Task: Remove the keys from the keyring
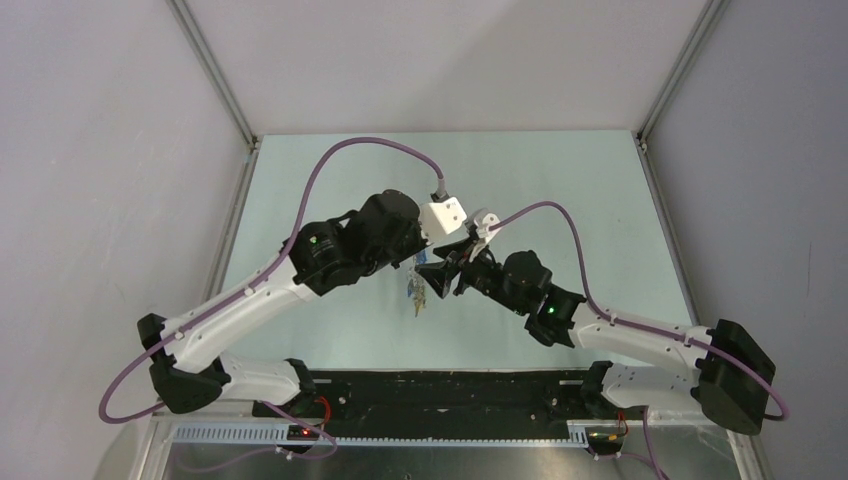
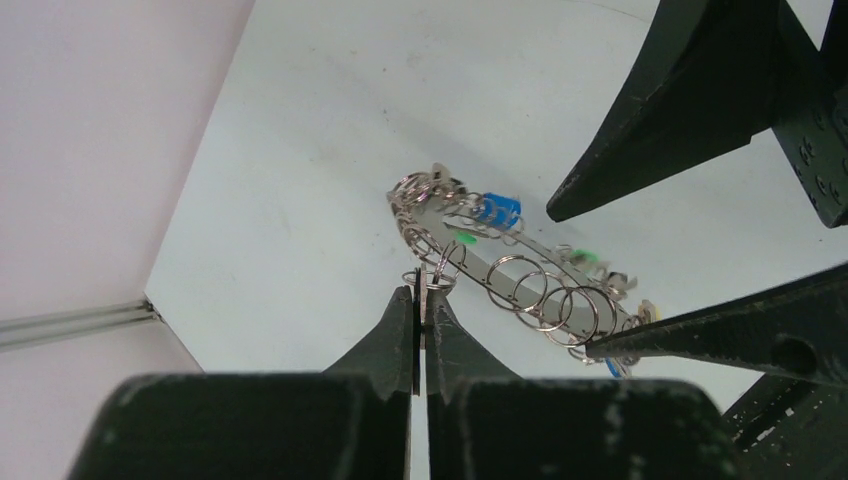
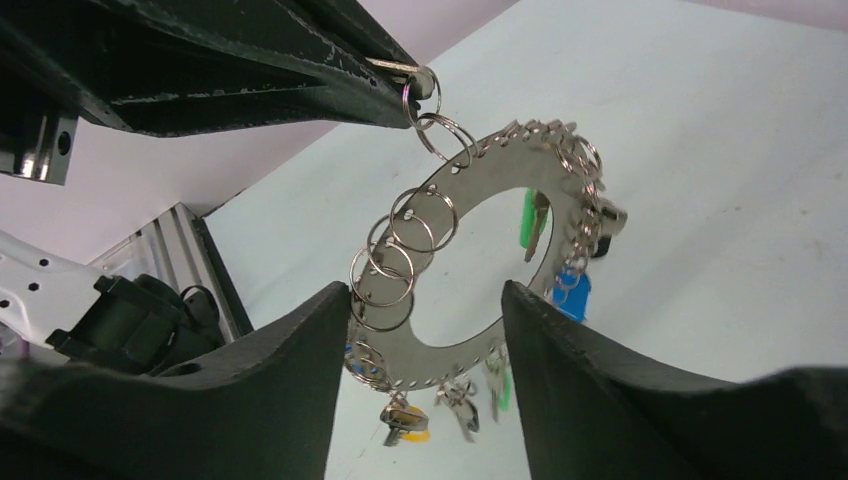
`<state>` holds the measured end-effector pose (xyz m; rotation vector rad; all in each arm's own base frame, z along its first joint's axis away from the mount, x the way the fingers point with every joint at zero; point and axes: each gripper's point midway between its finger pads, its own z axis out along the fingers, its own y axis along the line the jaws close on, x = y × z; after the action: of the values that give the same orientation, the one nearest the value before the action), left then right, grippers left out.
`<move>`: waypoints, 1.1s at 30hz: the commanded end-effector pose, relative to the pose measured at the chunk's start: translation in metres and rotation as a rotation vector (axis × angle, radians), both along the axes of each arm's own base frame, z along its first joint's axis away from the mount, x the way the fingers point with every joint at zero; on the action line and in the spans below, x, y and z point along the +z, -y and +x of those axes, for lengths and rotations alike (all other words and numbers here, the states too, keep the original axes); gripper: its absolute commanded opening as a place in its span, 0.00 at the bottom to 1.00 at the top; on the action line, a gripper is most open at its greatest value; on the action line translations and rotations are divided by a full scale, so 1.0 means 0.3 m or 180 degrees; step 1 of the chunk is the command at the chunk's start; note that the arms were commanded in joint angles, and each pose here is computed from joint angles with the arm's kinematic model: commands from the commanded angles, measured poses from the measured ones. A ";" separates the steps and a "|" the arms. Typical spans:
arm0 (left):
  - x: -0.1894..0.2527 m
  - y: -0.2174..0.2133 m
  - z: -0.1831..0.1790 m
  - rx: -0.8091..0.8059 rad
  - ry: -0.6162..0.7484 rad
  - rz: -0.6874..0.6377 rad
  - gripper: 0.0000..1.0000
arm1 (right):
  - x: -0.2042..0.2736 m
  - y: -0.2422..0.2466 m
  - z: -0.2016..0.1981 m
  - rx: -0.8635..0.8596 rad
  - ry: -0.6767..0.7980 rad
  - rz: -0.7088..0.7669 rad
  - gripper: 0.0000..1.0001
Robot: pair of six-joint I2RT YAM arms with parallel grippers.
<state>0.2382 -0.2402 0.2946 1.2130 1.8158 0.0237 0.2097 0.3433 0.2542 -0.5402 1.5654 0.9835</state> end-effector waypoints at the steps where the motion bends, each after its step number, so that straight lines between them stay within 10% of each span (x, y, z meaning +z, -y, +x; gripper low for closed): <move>1: 0.098 0.007 -0.001 0.0087 0.0085 -0.0294 0.00 | 0.027 0.007 0.027 -0.0165 0.0147 0.0031 0.60; 12: 0.097 0.013 -0.010 0.0085 -0.0025 -0.0257 0.00 | 0.025 0.120 0.055 -0.0496 0.0407 -0.0358 0.57; 33: 0.094 0.052 -0.071 -0.0182 -0.0305 -0.0337 0.00 | 0.172 0.075 -0.035 0.0823 0.1371 -0.0104 0.61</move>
<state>0.2224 -0.2472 0.2974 1.2462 1.8993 -0.0774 0.2043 0.3171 0.2865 -0.8448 1.2961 0.9181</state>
